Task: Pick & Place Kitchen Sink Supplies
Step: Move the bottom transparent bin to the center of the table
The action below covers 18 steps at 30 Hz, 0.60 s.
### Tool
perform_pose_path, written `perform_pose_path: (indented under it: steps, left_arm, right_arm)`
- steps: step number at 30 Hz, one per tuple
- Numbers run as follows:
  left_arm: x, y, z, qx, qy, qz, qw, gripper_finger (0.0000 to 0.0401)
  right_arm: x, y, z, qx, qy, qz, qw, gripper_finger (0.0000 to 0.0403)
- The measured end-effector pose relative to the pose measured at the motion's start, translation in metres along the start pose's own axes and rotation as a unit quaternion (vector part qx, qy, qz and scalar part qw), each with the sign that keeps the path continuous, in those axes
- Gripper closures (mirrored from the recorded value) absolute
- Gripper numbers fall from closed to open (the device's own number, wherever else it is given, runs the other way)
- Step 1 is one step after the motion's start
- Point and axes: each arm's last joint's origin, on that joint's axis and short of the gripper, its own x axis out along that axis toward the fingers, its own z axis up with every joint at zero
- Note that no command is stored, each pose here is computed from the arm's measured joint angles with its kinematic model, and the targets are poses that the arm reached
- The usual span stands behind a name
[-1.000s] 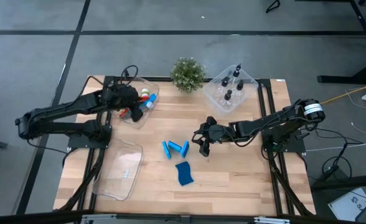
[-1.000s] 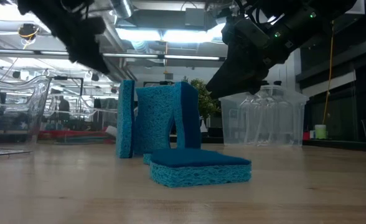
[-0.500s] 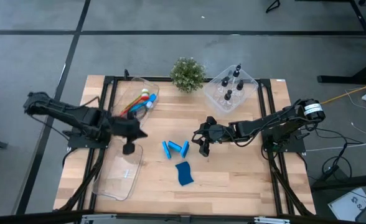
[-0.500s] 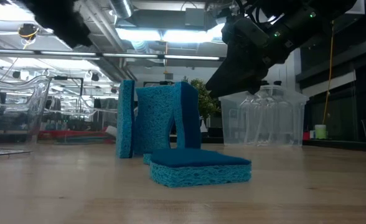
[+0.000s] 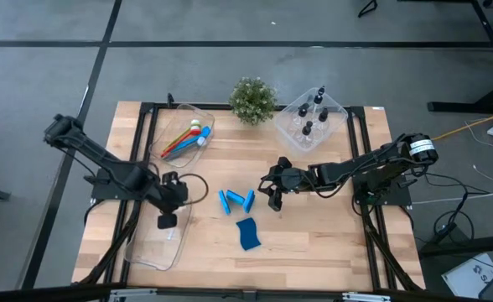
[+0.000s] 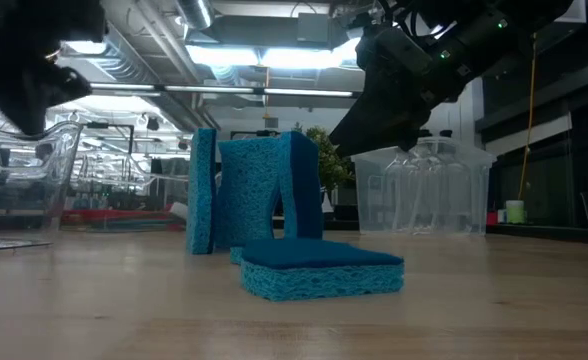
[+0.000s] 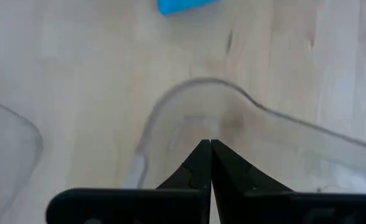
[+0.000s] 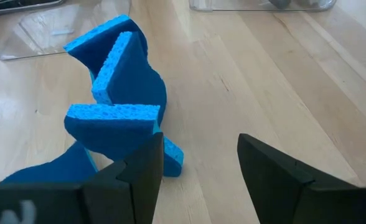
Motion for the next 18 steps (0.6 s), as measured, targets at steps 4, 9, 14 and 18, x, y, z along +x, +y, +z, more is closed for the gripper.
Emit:
perform_pose_path:
  steps: [4,9,14,18]
  left_arm:
    - [0.013,-0.004,-0.002,-0.001,0.05,0.01,0.999,0.04]
    - [0.034,-0.008,-0.005,0.007,0.11,0.031,0.993,0.04]
    - [0.053,-0.009,-0.002,0.022,0.14,0.036,0.989,0.04]
    - [0.063,-0.01,0.007,0.048,0.112,0.033,0.992,0.04]
  right_arm:
    - [0.0,0.0,0.0,0.0,0.0,0.0,1.0,0.0198]
    - [0.0,0.0,0.0,0.0,0.0,0.0,1.0,0.0198]
    - [0.0,0.0,0.0,0.0,0.0,0.0,1.0,0.0199]
    - [0.0,0.0,0.0,0.0,0.0,0.0,1.0,0.0199]
